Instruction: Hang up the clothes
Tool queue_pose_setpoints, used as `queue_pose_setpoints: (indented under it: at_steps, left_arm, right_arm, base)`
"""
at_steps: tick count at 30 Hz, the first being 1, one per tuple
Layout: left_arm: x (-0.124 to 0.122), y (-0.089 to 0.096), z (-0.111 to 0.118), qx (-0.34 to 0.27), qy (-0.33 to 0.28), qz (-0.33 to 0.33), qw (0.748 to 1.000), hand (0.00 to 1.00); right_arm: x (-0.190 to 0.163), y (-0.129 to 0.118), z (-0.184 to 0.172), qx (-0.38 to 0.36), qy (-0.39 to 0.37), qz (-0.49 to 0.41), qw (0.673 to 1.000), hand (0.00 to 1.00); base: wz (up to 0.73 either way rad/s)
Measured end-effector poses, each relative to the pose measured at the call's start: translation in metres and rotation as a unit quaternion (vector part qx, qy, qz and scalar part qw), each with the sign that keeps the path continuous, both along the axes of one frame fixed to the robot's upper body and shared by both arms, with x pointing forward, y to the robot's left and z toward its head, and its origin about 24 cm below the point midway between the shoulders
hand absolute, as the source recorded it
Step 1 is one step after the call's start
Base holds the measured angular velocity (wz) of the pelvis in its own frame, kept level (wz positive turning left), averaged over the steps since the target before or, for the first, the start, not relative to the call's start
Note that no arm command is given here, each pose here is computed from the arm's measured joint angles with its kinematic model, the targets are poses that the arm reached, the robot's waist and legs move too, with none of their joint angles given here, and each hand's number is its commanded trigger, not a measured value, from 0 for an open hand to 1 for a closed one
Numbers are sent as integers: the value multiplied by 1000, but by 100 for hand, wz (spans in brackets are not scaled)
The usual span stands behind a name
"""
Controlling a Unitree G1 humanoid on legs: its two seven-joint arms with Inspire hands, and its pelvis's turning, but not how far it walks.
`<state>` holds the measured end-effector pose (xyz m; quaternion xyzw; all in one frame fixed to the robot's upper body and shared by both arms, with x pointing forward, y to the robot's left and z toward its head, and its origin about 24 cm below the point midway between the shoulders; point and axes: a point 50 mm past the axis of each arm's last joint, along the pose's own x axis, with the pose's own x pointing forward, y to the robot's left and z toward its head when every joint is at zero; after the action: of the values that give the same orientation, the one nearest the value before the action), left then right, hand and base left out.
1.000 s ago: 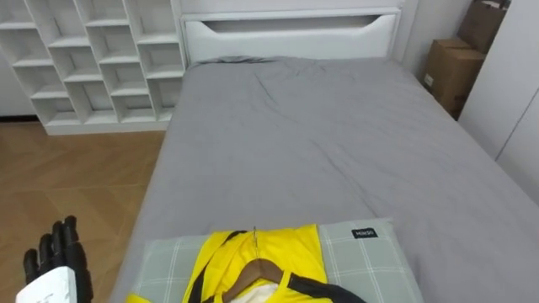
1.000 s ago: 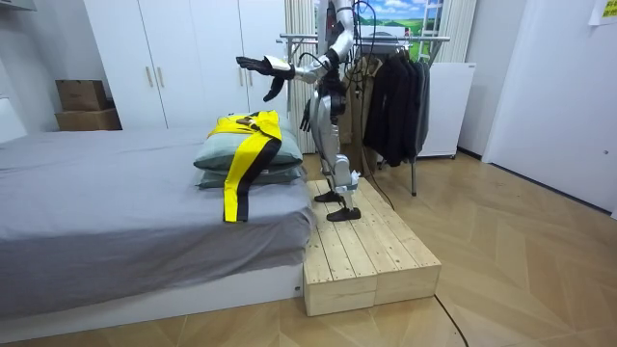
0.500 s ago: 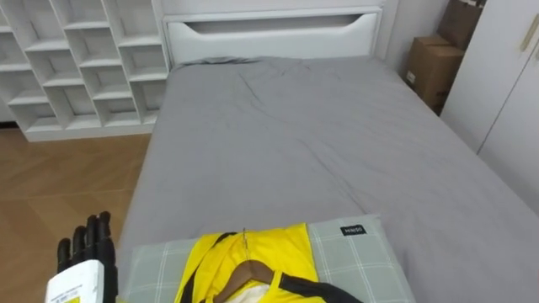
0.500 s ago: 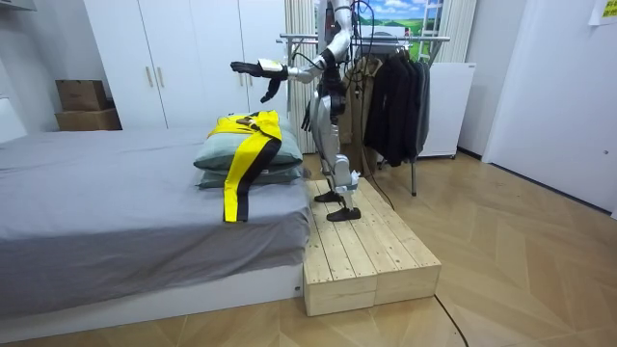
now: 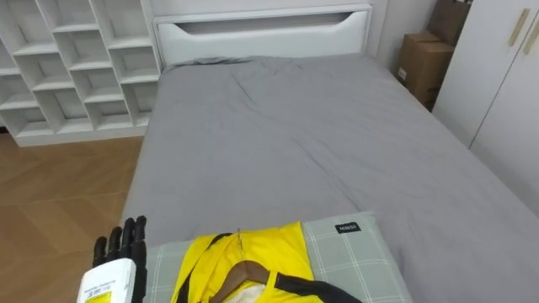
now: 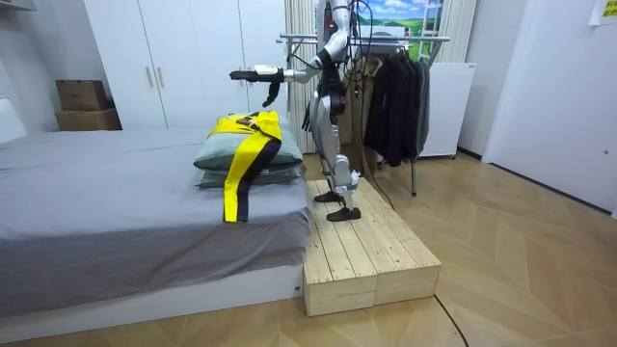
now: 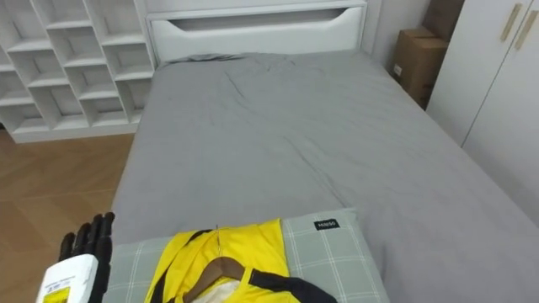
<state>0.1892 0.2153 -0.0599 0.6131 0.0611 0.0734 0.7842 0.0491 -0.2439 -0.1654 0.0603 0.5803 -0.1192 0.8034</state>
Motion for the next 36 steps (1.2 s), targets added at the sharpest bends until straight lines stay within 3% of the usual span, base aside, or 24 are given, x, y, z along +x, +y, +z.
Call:
queue_pose_setpoints:
  at_steps: [9, 27, 31, 36]
  left_arm:
    - [21, -10, 12, 34, -20, -43, 998, 0]
    - [67, -16, 40, 25, -53, -55, 997, 0]
    - [82, -11, 40, 3, -20, -34, 999, 0]
    - [83, -9, 29, -5, 47, -27, 999, 0]
  right_arm:
    - [3, -4, 1, -2, -7, -11, 1000, 0]
    - [18, -6, 4, -3, -13, 7, 1000, 0]
    - [25, -7, 5, -3, -7, 16, 1000, 0]
    - [26, -7, 5, -5, -7, 16, 1000, 0]
  base:
    - [-1]
    - [0]
    - [1]
    - [1]
